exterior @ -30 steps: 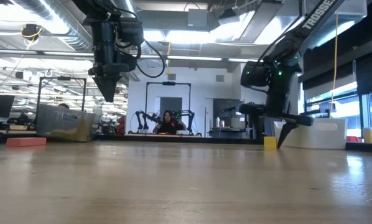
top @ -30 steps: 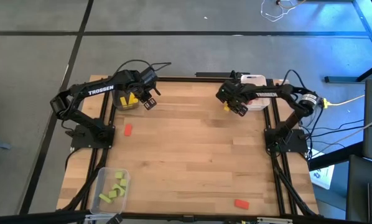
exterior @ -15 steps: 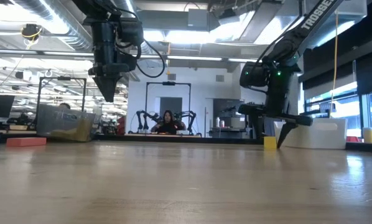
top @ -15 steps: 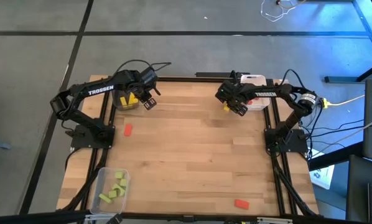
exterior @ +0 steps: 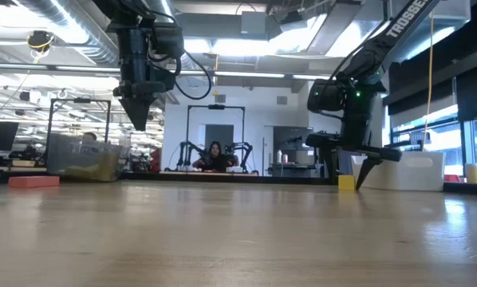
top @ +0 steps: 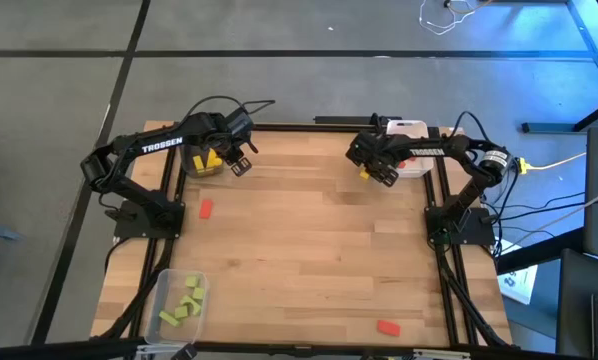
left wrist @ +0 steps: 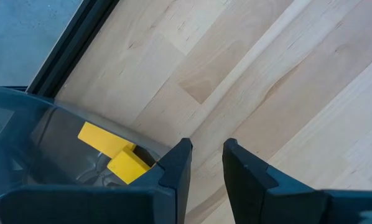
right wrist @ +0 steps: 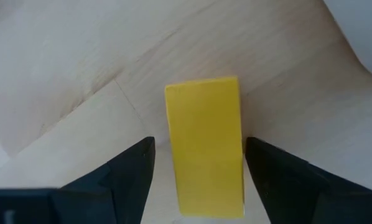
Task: Sort & place blocks by color
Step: Put the yellow block into the black bin
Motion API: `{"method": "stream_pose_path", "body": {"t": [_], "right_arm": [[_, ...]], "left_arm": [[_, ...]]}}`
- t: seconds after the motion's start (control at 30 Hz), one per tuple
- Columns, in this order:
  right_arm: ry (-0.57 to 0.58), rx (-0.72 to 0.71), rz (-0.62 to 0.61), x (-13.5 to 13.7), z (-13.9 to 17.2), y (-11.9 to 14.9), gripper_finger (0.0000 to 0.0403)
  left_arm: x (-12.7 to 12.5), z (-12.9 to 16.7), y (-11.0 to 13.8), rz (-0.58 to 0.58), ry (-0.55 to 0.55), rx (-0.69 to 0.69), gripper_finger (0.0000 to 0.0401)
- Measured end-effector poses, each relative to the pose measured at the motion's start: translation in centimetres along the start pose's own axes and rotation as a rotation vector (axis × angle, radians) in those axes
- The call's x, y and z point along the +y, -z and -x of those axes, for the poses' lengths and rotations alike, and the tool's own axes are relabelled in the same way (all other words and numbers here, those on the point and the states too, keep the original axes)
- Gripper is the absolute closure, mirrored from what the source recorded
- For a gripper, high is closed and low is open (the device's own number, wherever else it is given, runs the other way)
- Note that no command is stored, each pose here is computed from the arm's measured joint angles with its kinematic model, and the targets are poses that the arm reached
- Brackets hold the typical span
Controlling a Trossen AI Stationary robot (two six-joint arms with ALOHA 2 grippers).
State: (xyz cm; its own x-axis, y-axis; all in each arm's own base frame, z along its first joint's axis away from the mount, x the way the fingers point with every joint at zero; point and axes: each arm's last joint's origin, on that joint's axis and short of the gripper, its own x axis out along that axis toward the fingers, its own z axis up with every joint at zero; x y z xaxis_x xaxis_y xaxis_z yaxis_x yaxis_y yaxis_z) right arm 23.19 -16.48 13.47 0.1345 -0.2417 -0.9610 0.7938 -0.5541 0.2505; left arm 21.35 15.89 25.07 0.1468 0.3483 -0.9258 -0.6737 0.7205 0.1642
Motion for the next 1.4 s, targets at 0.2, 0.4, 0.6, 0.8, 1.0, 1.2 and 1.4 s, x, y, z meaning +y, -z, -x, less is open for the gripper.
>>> {"method": "stream_pose_path", "body": {"t": [0.2, 0.4, 0.6, 0.8, 1.0, 1.2, 1.4], "right_arm": [[0.01, -0.018, 0.017, -0.1, 0.0, 0.3, 0.0146], [0.015, -0.018, 0.002, -0.2, 0.0, 0.3, 0.0177], [0.012, -0.03, 0.044, -0.2, 0.0, 0.8, 0.0266], [-0.009, -0.015, 0.165, -0.1, 0.1, 1.2, 0.0273], [-0.043, 0.062, 0.327, 0.5, 0.6, 1.5, 0.0273], [-0.135, 0.049, 0.53, 2.9, 2.3, 2.0, 0.0273], [-0.27, 0.005, 0.776, 5.8, 5.2, 2.9, 0.0273]], "left_arm": [[0.0, 0.0, 0.0, 0.0, 0.0, 0.0, 0.0319], [0.0, 0.0, 0.0, 0.0, 0.0, 0.0, 0.0319], [0.0, 0.0, 0.0, 0.0, 0.0, 0.0, 0.0319], [0.0, 0.0, 0.0, 0.0, 0.0, 0.0, 0.0319], [0.0, 0.0, 0.0, 0.0, 0.0, 0.0, 0.0319], [0.0, 0.0, 0.0, 0.0, 0.0, 0.0, 0.0319], [0.0, 0.0, 0.0, -0.001, 0.0, 0.0, 0.0319]]}}
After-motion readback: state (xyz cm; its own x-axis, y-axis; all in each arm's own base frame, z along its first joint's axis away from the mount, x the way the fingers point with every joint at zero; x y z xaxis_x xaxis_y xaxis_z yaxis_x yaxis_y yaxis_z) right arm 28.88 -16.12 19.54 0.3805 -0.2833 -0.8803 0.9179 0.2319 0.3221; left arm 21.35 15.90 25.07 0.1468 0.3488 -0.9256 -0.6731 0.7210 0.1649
